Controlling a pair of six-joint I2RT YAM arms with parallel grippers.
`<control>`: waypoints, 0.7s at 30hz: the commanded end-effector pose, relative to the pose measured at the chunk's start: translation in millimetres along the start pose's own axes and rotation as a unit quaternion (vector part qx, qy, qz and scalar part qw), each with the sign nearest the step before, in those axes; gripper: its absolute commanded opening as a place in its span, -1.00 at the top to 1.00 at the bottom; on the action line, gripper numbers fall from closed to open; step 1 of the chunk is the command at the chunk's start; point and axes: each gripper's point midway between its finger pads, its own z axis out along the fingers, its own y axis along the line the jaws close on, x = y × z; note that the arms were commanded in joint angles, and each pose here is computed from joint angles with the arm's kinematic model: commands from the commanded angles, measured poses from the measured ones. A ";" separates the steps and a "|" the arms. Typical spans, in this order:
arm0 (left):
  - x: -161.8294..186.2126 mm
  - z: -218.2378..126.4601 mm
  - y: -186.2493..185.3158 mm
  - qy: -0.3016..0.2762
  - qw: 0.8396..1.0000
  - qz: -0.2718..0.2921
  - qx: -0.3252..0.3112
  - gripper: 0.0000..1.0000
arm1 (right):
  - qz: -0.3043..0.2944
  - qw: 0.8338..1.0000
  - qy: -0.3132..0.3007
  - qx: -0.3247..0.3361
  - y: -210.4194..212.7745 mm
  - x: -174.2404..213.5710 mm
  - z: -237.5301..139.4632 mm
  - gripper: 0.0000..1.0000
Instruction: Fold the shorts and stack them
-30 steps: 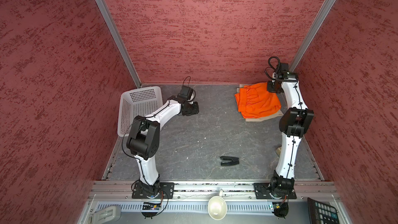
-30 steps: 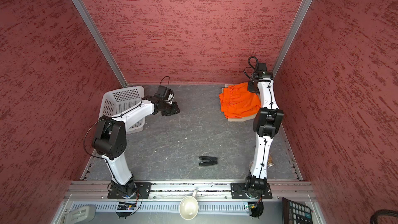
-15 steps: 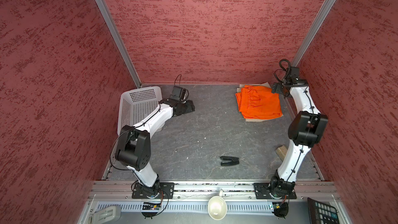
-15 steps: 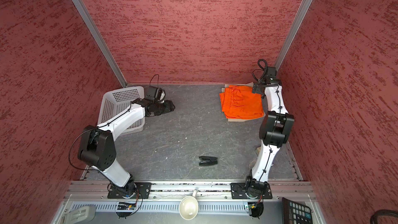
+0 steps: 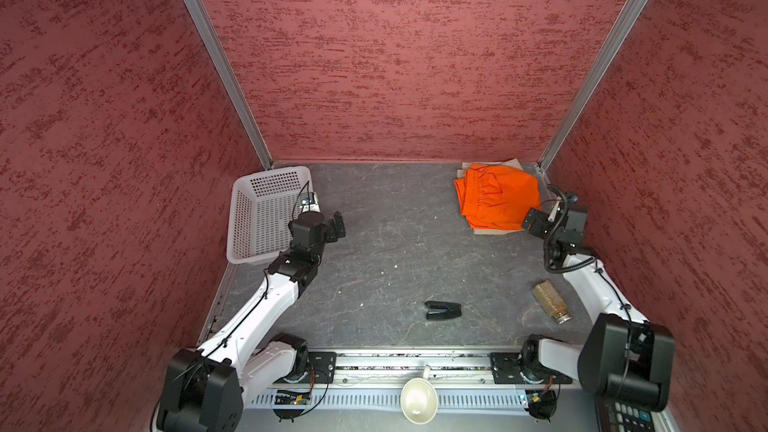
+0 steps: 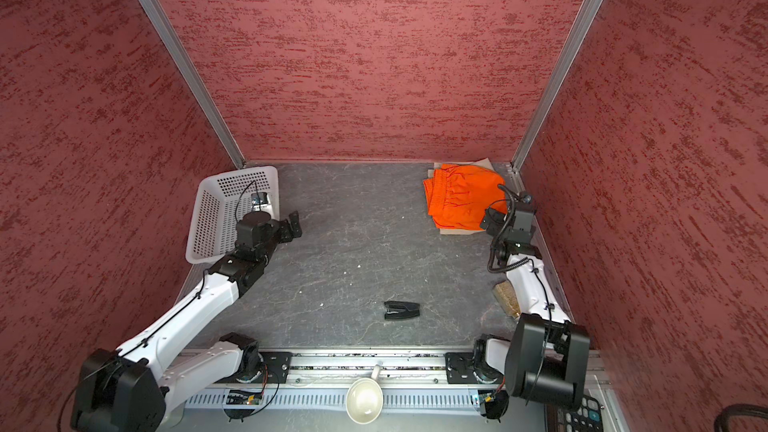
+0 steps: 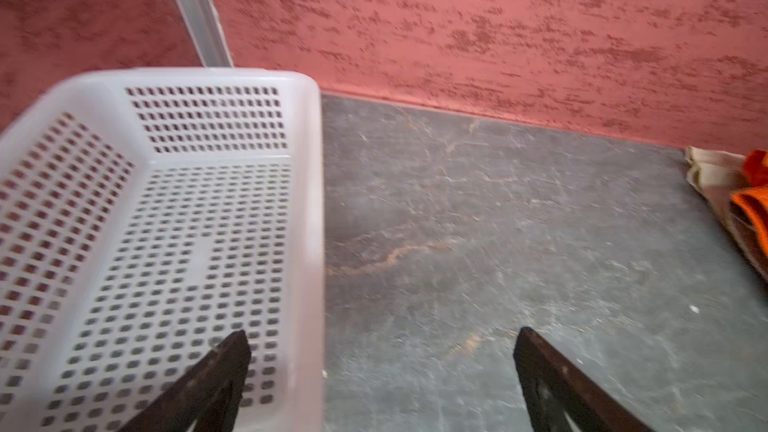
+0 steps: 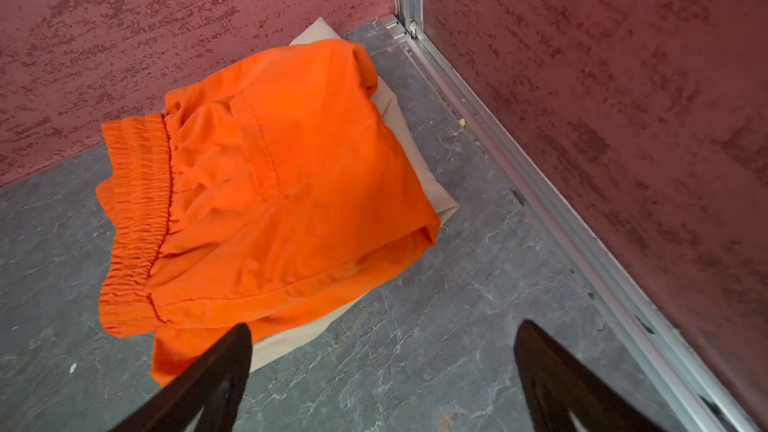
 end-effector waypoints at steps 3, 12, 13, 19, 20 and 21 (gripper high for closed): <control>10.8 6.2 43.0 -0.043 0.997 0.014 -0.065 -0.99 | -0.024 0.980 -0.168 -0.105 25.8 -14.3 -25.1 -0.98; 32.5 24.2 57.6 -0.098 0.995 0.002 -0.037 -0.99 | -0.033 0.972 -0.201 -0.121 23.1 10.3 -27.6 -0.98; 29.5 26.7 54.6 -0.103 0.994 0.006 -0.026 -0.99 | -0.033 0.971 -0.200 -0.126 24.9 11.4 -25.4 -0.98; 26.4 56.8 36.3 -0.113 0.993 0.017 0.031 -0.99 | -0.041 0.963 -0.219 -0.151 33.9 6.4 -18.3 -0.98; 31.1 63.7 32.3 -0.102 0.994 0.024 0.036 -0.99 | -0.043 0.959 -0.233 -0.156 35.5 3.3 -19.9 -0.98; 34.9 68.7 31.0 -0.099 0.994 0.028 0.036 -0.99 | -0.048 0.954 -0.247 -0.164 38.5 0.5 -21.7 -0.98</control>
